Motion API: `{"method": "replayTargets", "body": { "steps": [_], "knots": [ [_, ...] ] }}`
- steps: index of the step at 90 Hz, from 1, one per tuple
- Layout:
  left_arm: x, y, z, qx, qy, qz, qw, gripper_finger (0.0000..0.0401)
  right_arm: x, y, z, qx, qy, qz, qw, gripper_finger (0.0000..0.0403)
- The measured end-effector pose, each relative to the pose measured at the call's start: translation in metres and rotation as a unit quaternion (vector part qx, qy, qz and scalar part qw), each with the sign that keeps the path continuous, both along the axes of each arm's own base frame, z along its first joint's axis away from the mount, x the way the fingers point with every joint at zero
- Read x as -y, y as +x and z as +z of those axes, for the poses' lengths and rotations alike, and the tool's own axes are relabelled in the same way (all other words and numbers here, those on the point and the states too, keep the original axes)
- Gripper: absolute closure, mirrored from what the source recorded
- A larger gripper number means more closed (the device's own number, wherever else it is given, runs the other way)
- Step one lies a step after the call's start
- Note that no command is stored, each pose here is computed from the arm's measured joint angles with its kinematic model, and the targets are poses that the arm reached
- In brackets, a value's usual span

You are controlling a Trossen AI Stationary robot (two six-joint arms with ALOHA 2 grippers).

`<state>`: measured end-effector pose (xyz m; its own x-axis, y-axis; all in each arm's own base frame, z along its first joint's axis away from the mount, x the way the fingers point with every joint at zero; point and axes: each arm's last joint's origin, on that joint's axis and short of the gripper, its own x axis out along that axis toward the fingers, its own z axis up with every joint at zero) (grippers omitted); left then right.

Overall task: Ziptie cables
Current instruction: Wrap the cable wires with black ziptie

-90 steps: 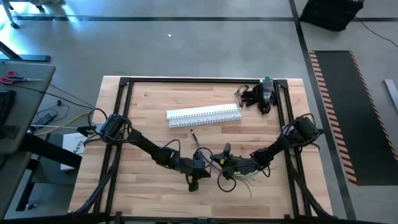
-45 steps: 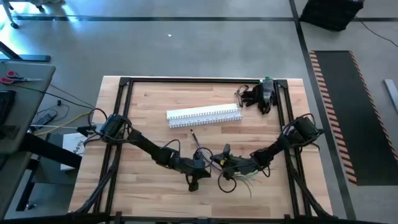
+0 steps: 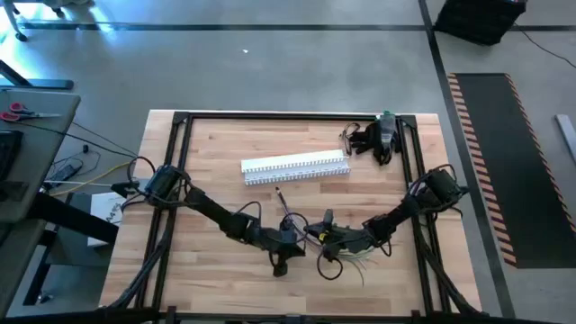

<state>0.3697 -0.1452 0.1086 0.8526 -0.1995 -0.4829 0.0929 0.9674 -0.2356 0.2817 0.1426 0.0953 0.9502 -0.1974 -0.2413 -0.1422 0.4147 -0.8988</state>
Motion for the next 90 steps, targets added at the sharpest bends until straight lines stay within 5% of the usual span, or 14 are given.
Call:
{"method": "replayTargets", "body": {
  "steps": [90],
  "knots": [
    [-0.001,0.000,0.000,-0.001,0.000,0.000,1.000,0.0401,0.001,0.001,0.000,-0.002,0.007,-0.007,1.000,0.0403]
  ]
}}
